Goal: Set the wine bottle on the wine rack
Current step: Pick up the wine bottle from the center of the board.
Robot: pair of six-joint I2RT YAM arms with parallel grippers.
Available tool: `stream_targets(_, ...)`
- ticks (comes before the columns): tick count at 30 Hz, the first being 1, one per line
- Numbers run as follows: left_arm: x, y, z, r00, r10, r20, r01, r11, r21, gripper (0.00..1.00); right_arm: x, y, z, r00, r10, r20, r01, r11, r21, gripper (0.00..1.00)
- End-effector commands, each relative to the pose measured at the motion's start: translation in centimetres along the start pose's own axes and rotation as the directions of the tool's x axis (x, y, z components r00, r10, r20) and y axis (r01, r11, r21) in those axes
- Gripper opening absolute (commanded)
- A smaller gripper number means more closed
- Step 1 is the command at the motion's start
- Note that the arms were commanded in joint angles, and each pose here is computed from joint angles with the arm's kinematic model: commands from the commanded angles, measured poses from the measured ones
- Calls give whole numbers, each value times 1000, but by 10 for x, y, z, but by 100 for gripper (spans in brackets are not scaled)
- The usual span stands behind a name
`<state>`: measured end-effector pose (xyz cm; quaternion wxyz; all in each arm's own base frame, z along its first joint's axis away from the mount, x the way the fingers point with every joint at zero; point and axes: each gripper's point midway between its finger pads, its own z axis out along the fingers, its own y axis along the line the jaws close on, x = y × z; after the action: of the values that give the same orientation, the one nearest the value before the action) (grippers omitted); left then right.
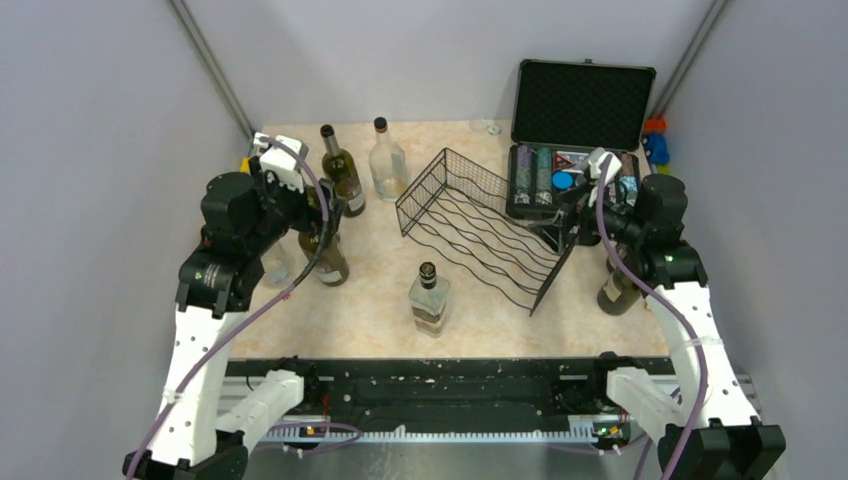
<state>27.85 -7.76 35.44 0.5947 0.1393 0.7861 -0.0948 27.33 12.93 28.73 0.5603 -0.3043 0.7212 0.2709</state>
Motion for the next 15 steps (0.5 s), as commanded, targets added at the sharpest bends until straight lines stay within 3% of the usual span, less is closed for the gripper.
stream_targets(1,-16,-55,-27,1000,16,-14,-11,952,305,99,-9,12,5,998,-70,3,71,996,-47,99)
stream_targets(9,-6,-119,-33,989,111,-96,-41,835,548,99,13,34,15,994,-92,-59,82,984,-160,99)
stream_targets(15,14,-166,-31,966,228,-124,-76,705,705,99,24,45,22,985,-141,-103,118,972,-203,99)
